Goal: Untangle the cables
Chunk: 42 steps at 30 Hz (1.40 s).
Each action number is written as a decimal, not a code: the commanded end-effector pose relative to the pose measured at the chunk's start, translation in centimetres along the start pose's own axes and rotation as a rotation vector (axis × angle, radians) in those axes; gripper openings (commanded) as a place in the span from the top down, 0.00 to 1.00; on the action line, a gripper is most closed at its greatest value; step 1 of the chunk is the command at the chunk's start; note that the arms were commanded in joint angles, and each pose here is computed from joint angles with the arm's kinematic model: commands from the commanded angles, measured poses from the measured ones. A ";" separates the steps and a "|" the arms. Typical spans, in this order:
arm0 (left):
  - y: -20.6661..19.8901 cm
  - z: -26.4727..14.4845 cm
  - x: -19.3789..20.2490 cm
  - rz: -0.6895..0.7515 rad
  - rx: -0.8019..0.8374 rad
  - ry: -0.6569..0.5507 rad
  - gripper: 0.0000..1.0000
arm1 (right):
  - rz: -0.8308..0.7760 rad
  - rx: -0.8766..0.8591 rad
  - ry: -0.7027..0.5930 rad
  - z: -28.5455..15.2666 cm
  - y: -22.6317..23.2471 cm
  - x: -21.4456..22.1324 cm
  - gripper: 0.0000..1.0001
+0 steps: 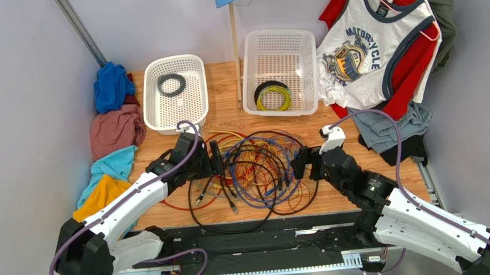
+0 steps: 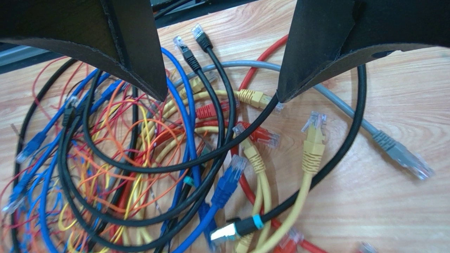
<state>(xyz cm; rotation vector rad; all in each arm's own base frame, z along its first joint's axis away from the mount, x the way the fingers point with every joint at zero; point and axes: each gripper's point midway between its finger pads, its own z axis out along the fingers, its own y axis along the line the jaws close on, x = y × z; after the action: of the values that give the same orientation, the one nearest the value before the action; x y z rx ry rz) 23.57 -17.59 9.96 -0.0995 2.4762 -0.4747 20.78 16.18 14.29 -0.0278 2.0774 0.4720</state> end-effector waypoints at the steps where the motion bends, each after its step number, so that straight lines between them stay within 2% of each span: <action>1: -1.6 0.7 -0.6 0.007 0.058 -0.034 0.15 | 0.004 -0.024 -0.025 0.4 0.6 -0.4 0.07; 3: -1.9 0.7 -0.5 0.022 0.057 -0.039 0.15 | 0.007 -0.011 -0.027 0.6 0.4 -0.3 0.07; 6: -2.6 0.1 -0.9 0.044 0.062 -0.073 0.16 | 0.037 0.097 -0.048 1.5 -1.2 -0.5 0.08; 10: -3.0 -0.5 -1.2 0.046 0.067 -0.105 0.16 | 0.058 0.201 0.032 3.5 -2.2 0.7 0.24; 12: -2.9 -0.7 -1.1 0.039 0.069 -0.109 0.16 | 0.079 0.199 0.017 4.2 -1.5 -0.1 0.34; 16: -2.9 -0.9 -0.8 0.024 0.085 -0.113 0.16 | 0.060 0.201 0.014 6.1 -0.2 -1.3 0.38; 20: -2.8 -1.3 -0.5 0.017 0.096 -0.114 0.16 | 0.016 0.230 0.072 8.3 0.4 -0.5 0.41; 23: -2.5 -1.6 -0.4 0.017 0.099 -0.126 0.16 | 0.014 0.217 0.062 9.3 1.0 -0.6 0.43; 31: -2.1 -1.6 0.1 0.013 0.099 -0.126 0.16 | -0.009 0.296 0.140 11.8 -0.7 1.4 0.52; 39: -1.8 -1.1 0.9 0.007 0.100 -0.108 0.16 | -0.022 0.344 0.234 13.2 -2.2 4.5 0.53; 41: -1.8 -1.0 1.0 0.004 0.099 -0.106 0.16 | -0.033 0.326 0.282 13.9 -2.0 5.8 0.60; 42: -1.6 -1.0 1.0 0.003 0.094 -0.107 0.16 | -0.035 0.318 0.293 14.2 -1.6 5.8 0.68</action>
<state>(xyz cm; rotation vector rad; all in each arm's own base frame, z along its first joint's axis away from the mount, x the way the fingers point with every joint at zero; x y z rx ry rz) 21.89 -18.49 10.19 -0.0643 2.3728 -0.5315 28.36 18.31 2.29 0.0625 2.4109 0.0355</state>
